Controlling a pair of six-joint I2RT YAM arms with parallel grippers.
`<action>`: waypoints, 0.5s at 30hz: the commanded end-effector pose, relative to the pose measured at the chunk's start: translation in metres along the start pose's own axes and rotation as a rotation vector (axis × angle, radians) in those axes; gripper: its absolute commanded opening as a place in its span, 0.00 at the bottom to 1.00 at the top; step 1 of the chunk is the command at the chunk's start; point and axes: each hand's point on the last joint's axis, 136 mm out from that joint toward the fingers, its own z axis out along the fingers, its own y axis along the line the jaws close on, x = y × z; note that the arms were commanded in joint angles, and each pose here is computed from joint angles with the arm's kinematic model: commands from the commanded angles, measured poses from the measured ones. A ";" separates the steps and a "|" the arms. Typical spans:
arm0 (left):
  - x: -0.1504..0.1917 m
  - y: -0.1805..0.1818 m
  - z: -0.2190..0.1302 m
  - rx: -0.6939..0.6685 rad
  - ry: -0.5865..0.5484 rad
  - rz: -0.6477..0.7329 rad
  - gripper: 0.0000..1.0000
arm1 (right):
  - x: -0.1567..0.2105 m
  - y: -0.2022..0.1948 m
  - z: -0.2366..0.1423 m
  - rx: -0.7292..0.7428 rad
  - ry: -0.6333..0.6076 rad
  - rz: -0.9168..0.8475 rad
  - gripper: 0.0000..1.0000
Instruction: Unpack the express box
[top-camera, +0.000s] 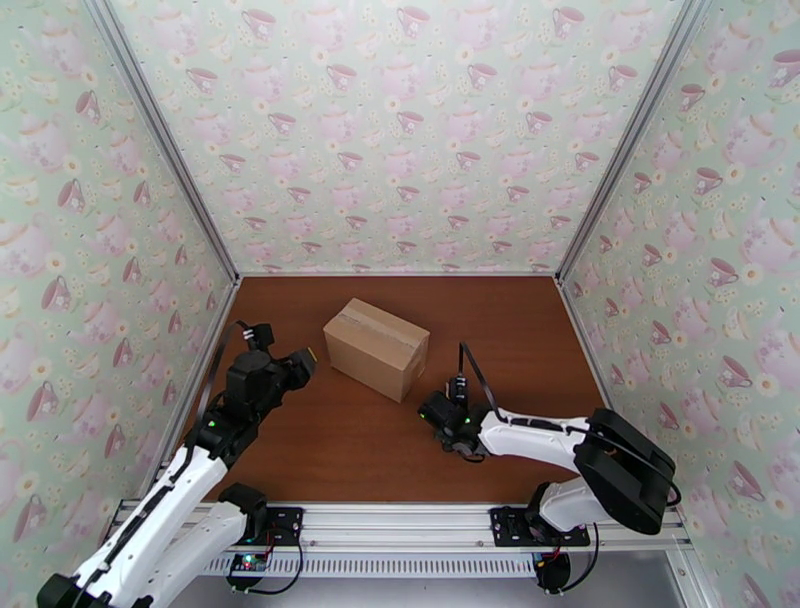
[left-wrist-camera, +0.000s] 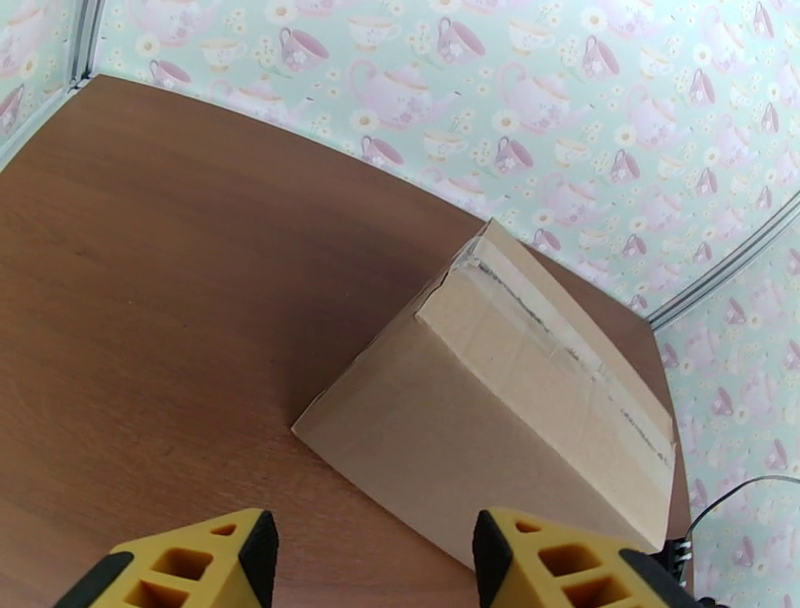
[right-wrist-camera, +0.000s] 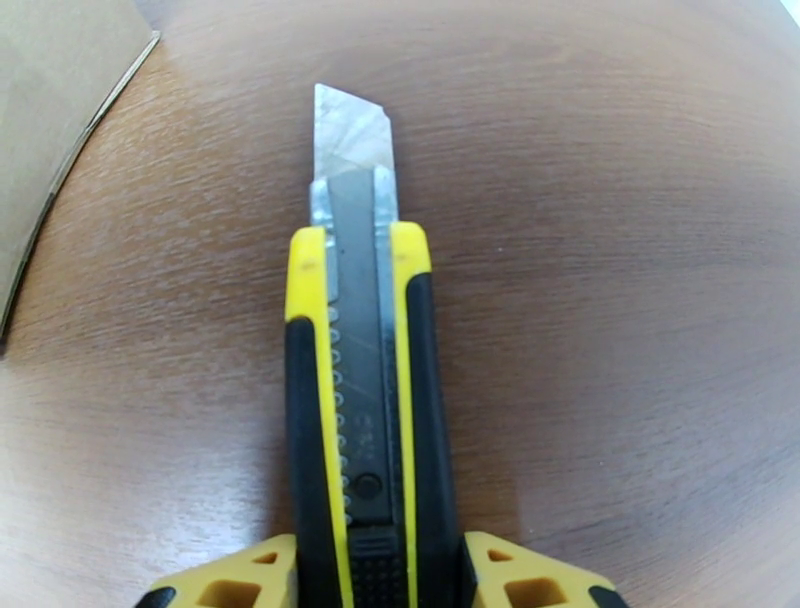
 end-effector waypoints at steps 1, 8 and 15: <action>-0.014 -0.016 -0.010 0.050 -0.002 0.036 0.57 | -0.014 -0.011 -0.022 0.010 -0.037 -0.034 0.25; -0.018 -0.061 -0.026 0.227 0.111 0.071 0.57 | -0.073 -0.008 -0.108 -0.112 -0.223 -0.107 0.20; -0.013 -0.118 -0.038 0.425 0.263 0.082 0.57 | -0.118 0.006 -0.174 -0.201 -0.349 -0.220 0.00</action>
